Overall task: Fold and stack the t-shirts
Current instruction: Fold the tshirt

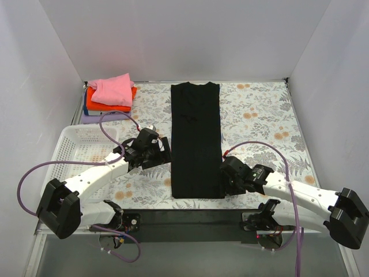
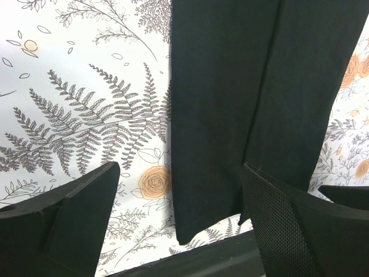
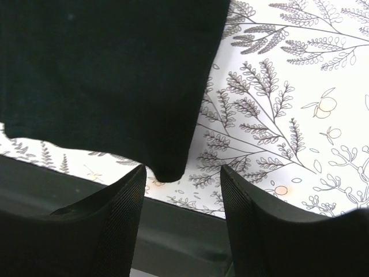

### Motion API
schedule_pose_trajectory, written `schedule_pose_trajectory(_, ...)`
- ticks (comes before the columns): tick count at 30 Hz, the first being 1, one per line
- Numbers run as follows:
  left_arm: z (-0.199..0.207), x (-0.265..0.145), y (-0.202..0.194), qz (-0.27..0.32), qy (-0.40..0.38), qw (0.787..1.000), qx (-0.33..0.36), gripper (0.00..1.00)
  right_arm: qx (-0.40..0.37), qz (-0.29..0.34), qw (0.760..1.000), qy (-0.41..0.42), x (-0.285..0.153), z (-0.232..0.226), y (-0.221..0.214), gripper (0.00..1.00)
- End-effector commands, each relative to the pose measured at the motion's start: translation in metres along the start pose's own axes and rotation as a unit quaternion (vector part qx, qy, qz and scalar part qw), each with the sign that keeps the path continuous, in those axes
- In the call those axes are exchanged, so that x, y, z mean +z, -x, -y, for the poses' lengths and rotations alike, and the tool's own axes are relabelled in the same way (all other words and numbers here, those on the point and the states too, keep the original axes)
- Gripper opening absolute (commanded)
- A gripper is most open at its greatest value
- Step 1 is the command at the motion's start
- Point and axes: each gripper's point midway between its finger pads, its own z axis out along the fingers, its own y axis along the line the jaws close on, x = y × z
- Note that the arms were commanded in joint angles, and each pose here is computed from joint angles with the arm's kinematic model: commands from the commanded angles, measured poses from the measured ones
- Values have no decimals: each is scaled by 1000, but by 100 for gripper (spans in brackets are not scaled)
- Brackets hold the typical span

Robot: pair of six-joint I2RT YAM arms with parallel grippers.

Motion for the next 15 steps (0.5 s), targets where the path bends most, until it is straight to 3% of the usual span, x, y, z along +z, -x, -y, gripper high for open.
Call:
schedule_pose_trajectory(1, 0, -7, -1, 9, -1, 1000, -2, 85, 5, 21, 1000, -10, 1, -1, 13, 59)
schedule_pose_trajectory(15, -12, -4, -31, -18, 23, 1000, -6, 84, 7, -18, 1000, 9, 14, -4, -7, 45)
